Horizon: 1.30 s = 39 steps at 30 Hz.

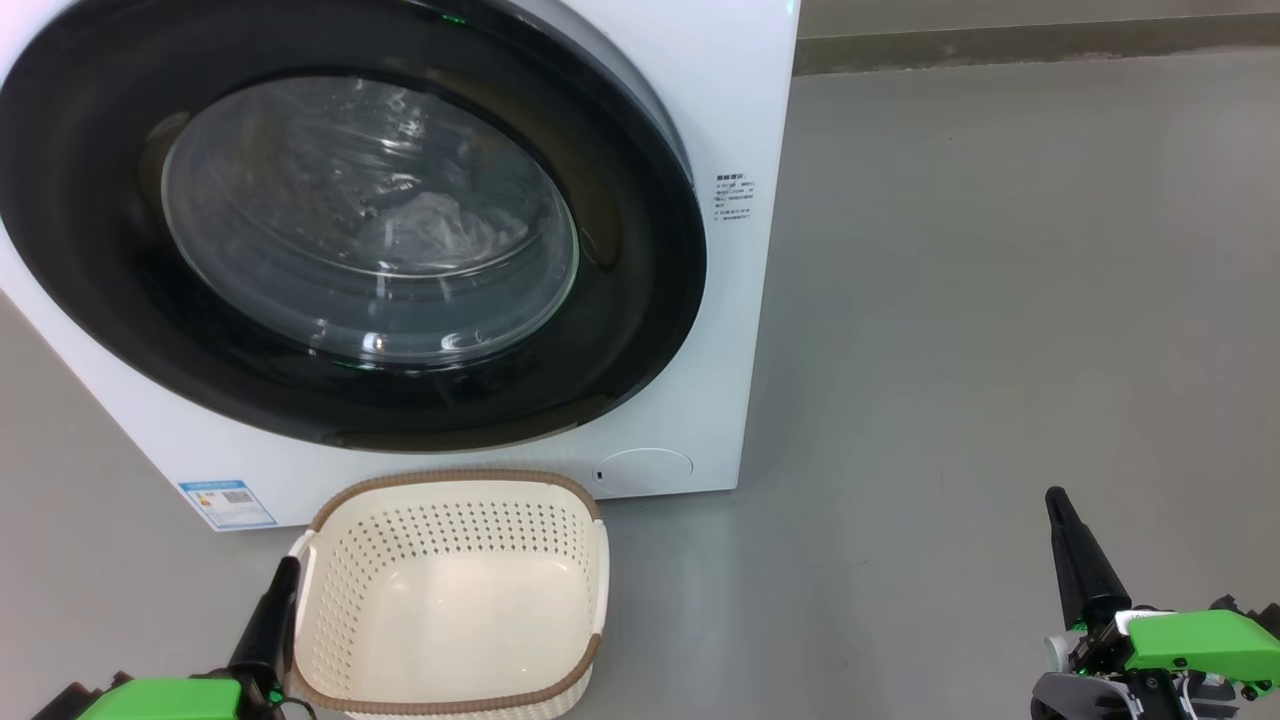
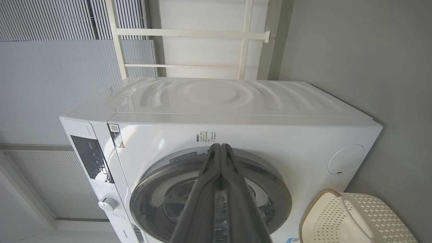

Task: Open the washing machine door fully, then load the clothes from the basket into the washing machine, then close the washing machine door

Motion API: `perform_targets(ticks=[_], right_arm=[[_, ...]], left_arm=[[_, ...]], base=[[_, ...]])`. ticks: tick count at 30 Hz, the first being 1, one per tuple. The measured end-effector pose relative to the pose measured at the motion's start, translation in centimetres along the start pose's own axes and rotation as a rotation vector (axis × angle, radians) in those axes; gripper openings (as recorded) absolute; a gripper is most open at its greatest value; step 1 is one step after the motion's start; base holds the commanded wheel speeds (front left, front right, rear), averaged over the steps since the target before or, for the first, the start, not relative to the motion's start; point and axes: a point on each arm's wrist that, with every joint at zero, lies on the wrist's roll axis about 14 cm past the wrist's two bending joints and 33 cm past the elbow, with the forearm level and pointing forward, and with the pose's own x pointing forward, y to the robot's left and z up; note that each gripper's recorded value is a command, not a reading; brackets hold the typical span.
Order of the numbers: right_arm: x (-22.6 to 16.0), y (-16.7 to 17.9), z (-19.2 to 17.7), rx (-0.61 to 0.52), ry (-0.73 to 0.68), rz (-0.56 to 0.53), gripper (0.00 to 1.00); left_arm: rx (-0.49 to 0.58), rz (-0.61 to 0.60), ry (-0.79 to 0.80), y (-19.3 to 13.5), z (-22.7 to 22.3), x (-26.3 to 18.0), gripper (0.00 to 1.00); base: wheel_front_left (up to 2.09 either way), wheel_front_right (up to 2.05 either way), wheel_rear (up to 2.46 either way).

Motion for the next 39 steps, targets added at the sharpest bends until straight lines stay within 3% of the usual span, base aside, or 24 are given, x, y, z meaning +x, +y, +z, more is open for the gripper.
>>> perform_targets(ticks=[39], right_arm=[[-0.01, -0.01, -0.04, 0.002, 0.0, 0.0, 0.0]], left_arm=[[0.0, 0.0, 0.0, -0.01, 0.0, 0.01, 0.0]], base=[[0.0, 0.0, 0.0]])
